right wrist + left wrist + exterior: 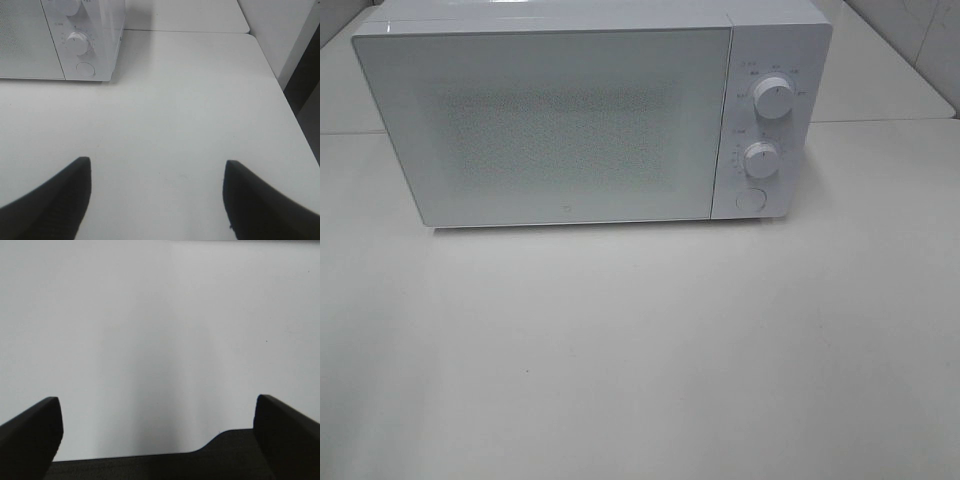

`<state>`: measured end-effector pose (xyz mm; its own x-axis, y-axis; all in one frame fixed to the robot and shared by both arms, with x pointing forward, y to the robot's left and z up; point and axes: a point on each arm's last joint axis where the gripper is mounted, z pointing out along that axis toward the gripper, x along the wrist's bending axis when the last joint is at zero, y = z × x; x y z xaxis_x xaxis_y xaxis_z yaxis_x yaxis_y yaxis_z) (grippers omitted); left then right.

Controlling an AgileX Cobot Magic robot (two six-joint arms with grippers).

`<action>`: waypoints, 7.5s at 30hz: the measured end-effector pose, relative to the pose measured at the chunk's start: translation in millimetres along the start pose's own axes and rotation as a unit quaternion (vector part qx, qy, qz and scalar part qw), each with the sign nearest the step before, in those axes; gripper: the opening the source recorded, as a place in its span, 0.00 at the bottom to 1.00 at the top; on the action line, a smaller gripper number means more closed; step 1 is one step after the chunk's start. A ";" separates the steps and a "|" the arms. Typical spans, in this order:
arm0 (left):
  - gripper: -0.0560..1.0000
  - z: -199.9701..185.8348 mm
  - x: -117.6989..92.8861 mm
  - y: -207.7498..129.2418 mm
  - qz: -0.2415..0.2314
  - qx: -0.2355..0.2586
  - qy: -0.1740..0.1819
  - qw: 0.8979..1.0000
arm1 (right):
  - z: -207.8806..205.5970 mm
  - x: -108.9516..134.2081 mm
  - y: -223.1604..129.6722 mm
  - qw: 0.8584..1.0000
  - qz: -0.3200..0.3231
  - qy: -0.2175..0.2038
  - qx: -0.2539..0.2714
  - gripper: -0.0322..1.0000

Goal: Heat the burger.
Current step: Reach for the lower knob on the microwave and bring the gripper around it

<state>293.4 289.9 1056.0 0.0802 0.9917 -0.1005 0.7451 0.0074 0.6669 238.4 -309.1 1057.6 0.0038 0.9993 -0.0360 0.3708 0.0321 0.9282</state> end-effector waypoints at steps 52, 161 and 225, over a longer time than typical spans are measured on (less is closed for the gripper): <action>0.95 -41.3 -5.8 -46.6 -0.014 -0.189 0.020 0.982 | 0.0 0.0 0.0 1.000 -0.004 0.000 0.000 0.76; 0.95 -41.3 -5.8 -46.6 -0.014 -0.189 0.020 0.982 | 306.0 144.9 -32.5 0.987 -0.071 0.041 -0.137 0.77; 0.95 -41.3 -5.8 -46.6 -0.014 -0.189 0.020 0.982 | 354.5 167.6 -36.1 0.991 -0.003 0.003 -0.132 0.44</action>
<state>230.9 289.1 1056.0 0.0310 0.9946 -0.0989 0.4478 0.0746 0.8910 554.9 -148.8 886.7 -0.0043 0.9992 -0.0401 0.1158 0.0403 0.9925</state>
